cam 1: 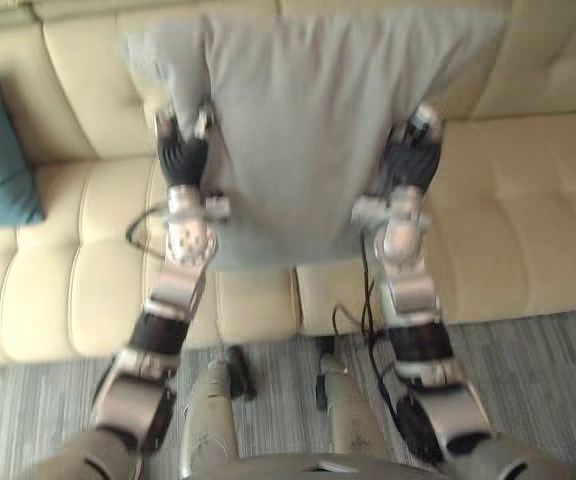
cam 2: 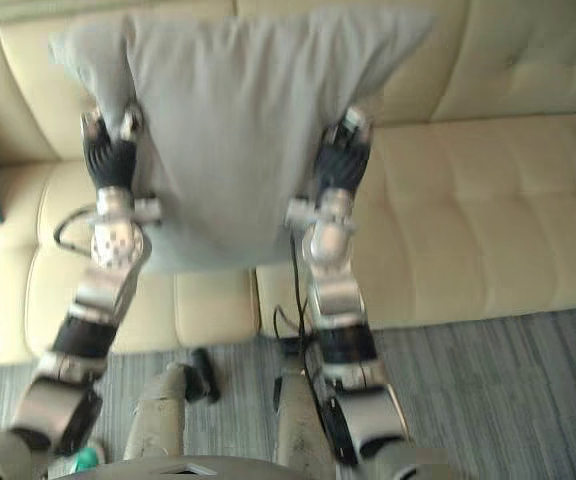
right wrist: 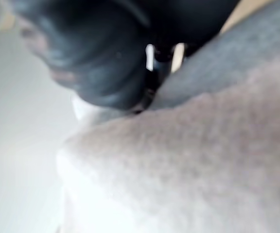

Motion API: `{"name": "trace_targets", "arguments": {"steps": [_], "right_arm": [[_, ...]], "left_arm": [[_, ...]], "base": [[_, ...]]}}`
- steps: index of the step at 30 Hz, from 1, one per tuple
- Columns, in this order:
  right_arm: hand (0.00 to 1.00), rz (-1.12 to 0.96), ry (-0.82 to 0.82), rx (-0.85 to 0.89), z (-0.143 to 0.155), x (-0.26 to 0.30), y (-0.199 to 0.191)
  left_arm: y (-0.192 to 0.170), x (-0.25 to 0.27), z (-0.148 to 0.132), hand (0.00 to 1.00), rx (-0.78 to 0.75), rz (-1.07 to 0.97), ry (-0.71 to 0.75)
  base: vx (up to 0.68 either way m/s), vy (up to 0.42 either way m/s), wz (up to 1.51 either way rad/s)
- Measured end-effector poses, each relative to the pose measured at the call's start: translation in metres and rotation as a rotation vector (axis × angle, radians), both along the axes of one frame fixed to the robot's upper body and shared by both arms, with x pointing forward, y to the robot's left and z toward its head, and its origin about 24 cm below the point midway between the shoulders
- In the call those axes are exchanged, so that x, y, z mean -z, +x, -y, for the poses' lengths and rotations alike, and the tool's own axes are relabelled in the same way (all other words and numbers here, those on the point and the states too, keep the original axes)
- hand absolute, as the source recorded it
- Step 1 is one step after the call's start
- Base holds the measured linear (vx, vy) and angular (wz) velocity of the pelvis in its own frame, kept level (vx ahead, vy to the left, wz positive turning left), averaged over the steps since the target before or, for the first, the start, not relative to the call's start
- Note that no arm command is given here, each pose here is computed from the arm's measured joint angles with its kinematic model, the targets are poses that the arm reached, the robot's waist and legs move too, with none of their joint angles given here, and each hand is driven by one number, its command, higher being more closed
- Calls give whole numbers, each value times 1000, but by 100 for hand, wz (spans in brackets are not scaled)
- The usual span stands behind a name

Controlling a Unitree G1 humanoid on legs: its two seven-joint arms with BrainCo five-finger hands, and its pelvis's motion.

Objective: Pick up cushions and gather them together orderly.

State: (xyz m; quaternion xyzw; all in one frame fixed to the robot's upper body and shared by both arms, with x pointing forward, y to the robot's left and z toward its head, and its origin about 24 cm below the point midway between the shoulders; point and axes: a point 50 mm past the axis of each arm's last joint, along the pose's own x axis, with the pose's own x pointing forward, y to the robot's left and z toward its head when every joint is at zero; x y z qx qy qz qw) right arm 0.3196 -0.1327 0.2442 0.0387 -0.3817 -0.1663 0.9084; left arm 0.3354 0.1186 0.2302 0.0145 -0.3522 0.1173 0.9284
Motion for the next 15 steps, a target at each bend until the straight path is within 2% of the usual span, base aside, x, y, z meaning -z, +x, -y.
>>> {"name": "trace_targets", "arguments": {"steps": [4, 8, 11, 12, 13, 15], "right_arm": [[100, 171, 38, 76, -3, -61, 2], [100, 270, 103, 102, -3, -114, 3], [100, 274, 140, 136, 4, -137, 6], [100, 281, 147, 141, 6, -141, 5], [0, 296, 157, 146, 6, -147, 2], [0, 332, 152, 175, 15, -158, -3]], "left_arm": [[17, -63, -3, 100, -63, 121, 62], [15, -122, -2, 100, -89, 245, 20], [14, -145, 8, 100, -66, 266, -18], [14, -148, 8, 0, -63, 270, -21], [12, -153, 10, 0, -59, 283, -23], [12, -163, 14, 0, -39, 291, -9]], "base": [[-53, -76, 37], [30, -85, 17], [22, -82, 15], [11, -63, 10], [14, -53, 14], [15, -54, 24]]}}
